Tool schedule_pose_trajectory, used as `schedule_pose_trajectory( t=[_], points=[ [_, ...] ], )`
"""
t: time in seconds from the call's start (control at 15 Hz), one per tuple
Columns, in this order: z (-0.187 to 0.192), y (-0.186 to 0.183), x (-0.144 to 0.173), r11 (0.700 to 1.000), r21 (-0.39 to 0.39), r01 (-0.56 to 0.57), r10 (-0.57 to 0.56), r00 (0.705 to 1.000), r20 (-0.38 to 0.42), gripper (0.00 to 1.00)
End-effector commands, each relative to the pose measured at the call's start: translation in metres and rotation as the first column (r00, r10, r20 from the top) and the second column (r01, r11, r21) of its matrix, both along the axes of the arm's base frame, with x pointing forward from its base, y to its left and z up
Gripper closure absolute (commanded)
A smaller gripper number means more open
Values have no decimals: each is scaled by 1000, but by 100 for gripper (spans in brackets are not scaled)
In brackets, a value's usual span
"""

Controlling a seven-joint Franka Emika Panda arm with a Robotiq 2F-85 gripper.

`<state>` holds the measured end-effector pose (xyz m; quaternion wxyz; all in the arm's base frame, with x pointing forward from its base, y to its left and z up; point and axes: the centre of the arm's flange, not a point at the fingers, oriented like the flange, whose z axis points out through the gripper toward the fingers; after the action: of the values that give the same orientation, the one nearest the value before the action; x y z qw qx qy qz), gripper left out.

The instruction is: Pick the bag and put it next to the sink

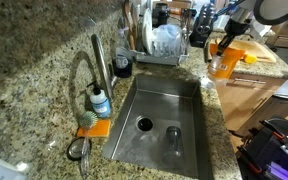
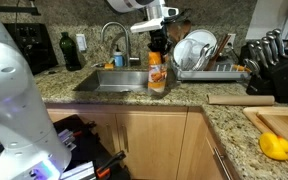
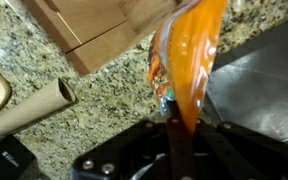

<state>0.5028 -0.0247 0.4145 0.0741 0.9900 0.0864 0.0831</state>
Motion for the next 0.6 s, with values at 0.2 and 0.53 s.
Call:
schedule_pose_trajectory(
  t=[0.2, 0.53],
  points=[
    [-41, -37, 26, 995, -89, -43, 35, 995, -94, 100],
    [-52, 31, 29, 958, -234, -169, 172, 985, -7, 100]
  ],
)
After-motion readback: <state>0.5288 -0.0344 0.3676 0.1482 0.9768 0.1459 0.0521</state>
